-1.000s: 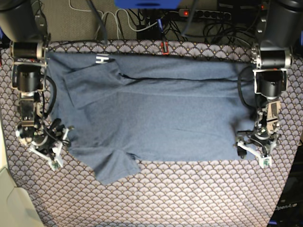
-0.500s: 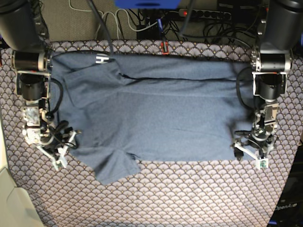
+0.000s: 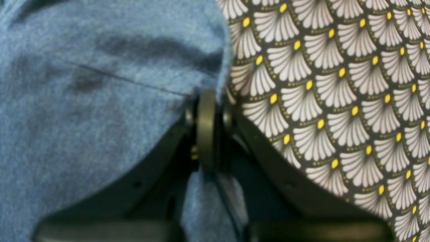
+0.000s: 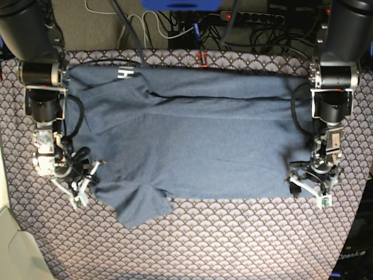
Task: Fold the T-shirt properly
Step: 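Lower both grippers to the hem corners and grasp the hem, then lift the hem with both grippers and fold it over toward the collar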
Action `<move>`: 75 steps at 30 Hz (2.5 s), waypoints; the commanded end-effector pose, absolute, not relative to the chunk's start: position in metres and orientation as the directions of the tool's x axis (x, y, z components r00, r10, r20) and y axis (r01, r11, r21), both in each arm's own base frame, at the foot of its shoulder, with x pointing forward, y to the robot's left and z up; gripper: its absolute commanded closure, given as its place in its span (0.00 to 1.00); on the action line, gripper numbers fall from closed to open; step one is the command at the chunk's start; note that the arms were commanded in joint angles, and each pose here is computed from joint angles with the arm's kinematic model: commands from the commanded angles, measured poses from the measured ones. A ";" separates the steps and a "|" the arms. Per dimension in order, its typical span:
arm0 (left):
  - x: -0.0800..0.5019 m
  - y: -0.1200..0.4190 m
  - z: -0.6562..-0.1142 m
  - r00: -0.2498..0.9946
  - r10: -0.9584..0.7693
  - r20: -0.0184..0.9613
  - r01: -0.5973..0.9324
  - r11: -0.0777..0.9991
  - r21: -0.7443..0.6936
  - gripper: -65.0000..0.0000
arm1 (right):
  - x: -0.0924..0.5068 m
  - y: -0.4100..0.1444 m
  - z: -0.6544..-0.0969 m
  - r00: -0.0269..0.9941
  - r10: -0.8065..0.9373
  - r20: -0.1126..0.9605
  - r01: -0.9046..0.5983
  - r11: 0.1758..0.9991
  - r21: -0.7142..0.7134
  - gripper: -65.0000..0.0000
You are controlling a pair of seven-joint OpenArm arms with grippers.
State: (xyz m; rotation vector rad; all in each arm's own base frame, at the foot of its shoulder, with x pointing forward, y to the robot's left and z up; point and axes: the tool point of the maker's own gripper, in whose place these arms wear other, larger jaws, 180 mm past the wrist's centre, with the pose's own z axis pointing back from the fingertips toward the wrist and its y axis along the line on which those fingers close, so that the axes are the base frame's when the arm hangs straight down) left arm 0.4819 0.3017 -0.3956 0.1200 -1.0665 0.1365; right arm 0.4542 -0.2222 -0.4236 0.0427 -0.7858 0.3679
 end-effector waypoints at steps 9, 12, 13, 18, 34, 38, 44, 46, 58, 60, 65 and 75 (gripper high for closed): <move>0.492 0.313 -0.379 0.435 0.058 0.899 -0.193 0.981 0.030 0.20 | 0.463 -0.234 -0.411 0.637 0.321 0.701 -0.327 0.936 -0.132 1.00; 0.484 0.318 -0.390 0.426 0.067 0.902 -0.212 0.977 0.028 0.20 | 0.463 -0.234 -0.411 0.637 0.321 0.701 -0.327 0.936 -0.132 1.00; 0.480 0.320 -0.395 0.426 0.069 0.902 -0.218 0.975 0.028 0.20 | 0.463 -0.234 -0.411 0.637 0.321 0.701 -0.327 0.936 -0.132 1.00; 0.474 0.323 -0.403 0.426 0.075 0.901 -0.231 0.973 0.028 0.20 | 0.459 -0.233 -0.415 0.642 0.321 0.696 -0.329 0.936 -0.128 1.00; 0.475 0.306 -0.410 0.432 0.092 0.897 -0.218 0.976 0.005 1.00 | 0.457 -0.233 -0.416 0.639 0.325 0.697 -0.334 0.934 -0.129 1.00; 0.477 0.306 -0.408 0.427 0.090 0.900 -0.216 0.976 0.004 0.99 | 0.459 -0.230 -0.403 0.595 0.353 0.722 -0.346 0.923 -0.166 1.00; 0.474 0.319 -0.405 0.408 0.152 0.900 -0.274 0.961 -0.038 0.99 | 0.452 -0.222 -0.384 0.532 0.411 0.740 -0.367 0.900 -0.235 1.00; 0.473 0.324 -0.406 0.418 0.183 0.890 -0.297 0.953 -0.057 0.99 | 0.448 -0.223 -0.382 0.536 0.429 0.727 -0.371 0.893 -0.254 1.00; 0.451 0.329 -0.368 0.411 0.175 0.895 -0.281 0.958 -0.058 0.99 | 0.414 -0.223 -0.353 0.484 0.538 0.690 -0.388 0.839 -0.382 1.00; 0.442 0.333 -0.365 0.415 0.178 0.892 -0.289 0.956 -0.056 0.99 | 0.406 -0.221 -0.351 0.474 0.551 0.687 -0.394 0.830 -0.394 1.00; 0.418 0.345 -0.354 0.415 0.177 0.892 -0.313 0.949 -0.043 0.99 | 0.383 -0.216 -0.349 0.449 0.586 0.675 -0.415 0.806 -0.423 1.00; 0.372 0.358 -0.340 0.437 0.142 0.888 -0.331 0.944 0.011 0.99 | 0.337 -0.215 -0.344 0.431 0.612 0.663 -0.422 0.786 -0.452 1.00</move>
